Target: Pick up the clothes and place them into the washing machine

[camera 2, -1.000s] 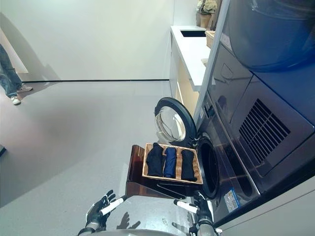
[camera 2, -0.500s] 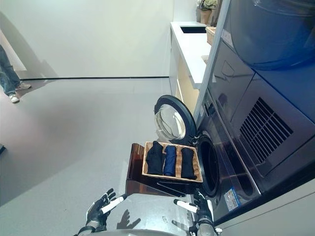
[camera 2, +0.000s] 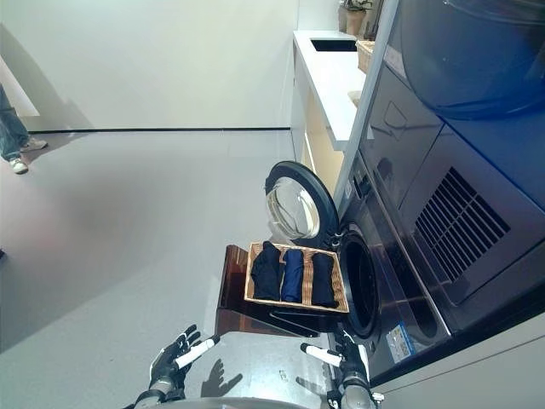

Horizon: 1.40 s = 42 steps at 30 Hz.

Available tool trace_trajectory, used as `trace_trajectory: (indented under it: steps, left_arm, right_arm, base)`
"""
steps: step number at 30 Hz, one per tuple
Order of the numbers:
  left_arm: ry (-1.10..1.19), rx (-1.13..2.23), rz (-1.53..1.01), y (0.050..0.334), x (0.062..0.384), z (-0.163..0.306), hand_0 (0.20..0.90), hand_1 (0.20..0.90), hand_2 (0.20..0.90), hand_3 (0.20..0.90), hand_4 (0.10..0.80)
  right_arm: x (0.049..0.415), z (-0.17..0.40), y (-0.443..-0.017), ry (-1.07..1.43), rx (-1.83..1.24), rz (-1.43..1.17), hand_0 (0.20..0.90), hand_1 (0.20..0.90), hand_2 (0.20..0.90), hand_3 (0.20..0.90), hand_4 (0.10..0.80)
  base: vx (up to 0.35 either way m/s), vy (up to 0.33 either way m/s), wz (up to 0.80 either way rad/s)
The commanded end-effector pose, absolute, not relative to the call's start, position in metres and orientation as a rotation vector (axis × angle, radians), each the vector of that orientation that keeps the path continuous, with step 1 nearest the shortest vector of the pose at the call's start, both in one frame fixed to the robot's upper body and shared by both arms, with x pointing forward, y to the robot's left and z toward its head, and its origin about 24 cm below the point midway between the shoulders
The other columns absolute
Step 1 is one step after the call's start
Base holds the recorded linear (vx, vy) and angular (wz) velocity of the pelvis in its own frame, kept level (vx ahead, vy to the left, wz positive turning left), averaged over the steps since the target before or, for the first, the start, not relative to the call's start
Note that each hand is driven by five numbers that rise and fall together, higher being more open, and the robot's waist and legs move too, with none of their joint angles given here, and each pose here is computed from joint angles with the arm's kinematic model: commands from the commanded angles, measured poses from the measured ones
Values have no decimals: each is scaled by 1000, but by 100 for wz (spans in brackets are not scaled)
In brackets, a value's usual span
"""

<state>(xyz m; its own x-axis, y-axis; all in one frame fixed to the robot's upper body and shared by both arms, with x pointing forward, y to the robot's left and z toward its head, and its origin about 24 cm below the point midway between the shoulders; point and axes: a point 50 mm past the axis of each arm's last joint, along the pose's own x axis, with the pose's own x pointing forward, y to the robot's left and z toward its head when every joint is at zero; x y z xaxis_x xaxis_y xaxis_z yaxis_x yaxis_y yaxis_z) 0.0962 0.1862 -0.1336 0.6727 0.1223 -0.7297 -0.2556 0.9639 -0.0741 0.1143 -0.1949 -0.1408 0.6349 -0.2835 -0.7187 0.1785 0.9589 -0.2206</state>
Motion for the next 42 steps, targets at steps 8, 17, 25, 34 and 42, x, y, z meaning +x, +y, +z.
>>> trace_trajectory:
  steps: [8, 17, 25, 34, 42]
  left_arm:
    - [521, -171, 185, 192, 154, -97, 900, 900, 900, 900, 800]
    - [483, -123, 181, 205, 161, -88, 900, 900, 900, 900, 800]
    - [476, -149, 193, 203, 160, -89, 900, 900, 900, 900, 800]
    - [524, -193, 214, 191, 160, -98, 900, 900, 900, 900, 800]
    - [467, -198, 171, 178, 180, -89, 900, 900, 900, 900, 800]
  right_arm:
    - [175, -108, -214, 601, -103, -342, 900, 900, 900, 900, 800]
    - [173, -106, -222, 589, -75, -375, 900, 900, 900, 900, 800]
    - [172, -109, -225, 613, -73, -399, 900, 900, 900, 900, 800]
    - [177, -108, -225, 609, -83, -398, 900, 900, 900, 900, 800]
    - [167, -113, -237, 639, -95, -454, 900, 900, 900, 900, 800]
  base:
    - [41, 121, 3]
    - [32, 148, 5]
    - [245, -88, 5]
    - [152, -132, 34]
    - [129, -140, 25]
